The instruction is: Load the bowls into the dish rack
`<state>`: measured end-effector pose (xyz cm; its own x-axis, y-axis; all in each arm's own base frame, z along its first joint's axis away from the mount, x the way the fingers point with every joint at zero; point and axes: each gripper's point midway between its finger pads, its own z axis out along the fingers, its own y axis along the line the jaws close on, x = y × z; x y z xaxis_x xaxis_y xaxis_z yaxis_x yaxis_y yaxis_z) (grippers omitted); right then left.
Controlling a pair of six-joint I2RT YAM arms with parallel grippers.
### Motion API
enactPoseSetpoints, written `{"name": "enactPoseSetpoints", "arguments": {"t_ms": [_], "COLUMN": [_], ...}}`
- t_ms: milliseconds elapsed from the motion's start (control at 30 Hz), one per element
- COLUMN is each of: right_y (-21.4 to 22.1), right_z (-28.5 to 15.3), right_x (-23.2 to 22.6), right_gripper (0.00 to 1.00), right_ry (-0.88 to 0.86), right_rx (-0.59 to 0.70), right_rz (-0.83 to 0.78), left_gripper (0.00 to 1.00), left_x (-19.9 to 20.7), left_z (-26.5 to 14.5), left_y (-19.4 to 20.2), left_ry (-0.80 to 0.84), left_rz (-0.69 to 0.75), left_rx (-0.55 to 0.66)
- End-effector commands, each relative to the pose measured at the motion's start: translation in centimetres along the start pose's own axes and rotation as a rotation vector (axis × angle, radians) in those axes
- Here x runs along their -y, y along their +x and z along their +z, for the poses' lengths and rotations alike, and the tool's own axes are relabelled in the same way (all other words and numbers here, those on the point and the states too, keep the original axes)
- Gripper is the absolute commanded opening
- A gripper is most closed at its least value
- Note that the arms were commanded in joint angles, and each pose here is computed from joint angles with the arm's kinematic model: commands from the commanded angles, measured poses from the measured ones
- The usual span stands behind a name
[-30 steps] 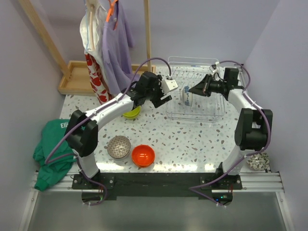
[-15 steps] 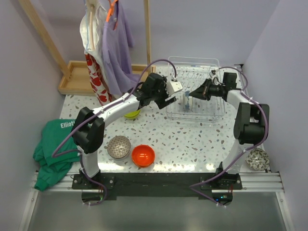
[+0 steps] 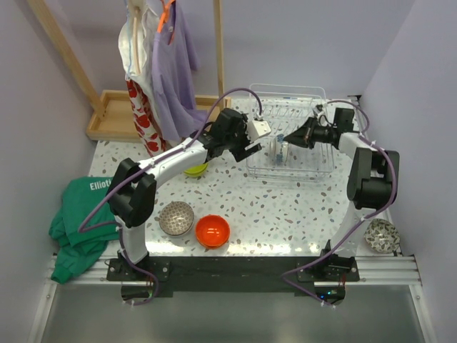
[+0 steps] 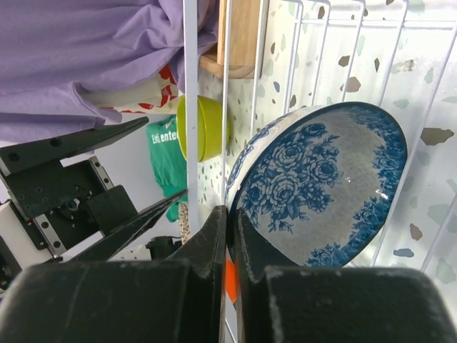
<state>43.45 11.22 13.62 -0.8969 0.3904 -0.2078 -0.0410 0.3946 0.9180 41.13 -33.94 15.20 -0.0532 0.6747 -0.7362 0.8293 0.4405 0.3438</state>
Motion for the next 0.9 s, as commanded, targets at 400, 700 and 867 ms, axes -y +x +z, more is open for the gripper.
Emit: {"name": "enactPoseSetpoints", "arguments": {"t_ms": [400, 700, 867], "right_y": [-2.9, -3.7, -4.2], "right_z": [-6.3, -8.4, -9.1], "right_x": [3.5, 3.2, 2.6], "right_gripper": [0.32, 0.36, 0.39], "right_ry": [0.472, 0.589, 0.609], "right_rx": [0.101, 0.151, 0.17], "right_rz": [-0.239, -0.316, -0.403], "left_gripper": [0.83, 0.83, 0.83], "left_x": [-1.3, -1.5, -1.9], "left_z": [-0.2, -0.8, -1.7], "left_y": [-2.9, -2.7, -2.8], "left_ry": [-0.041, -0.059, -0.079], "left_rz": [-0.002, -0.005, 0.008], "left_rx": [0.078, 0.079, 0.08]}}
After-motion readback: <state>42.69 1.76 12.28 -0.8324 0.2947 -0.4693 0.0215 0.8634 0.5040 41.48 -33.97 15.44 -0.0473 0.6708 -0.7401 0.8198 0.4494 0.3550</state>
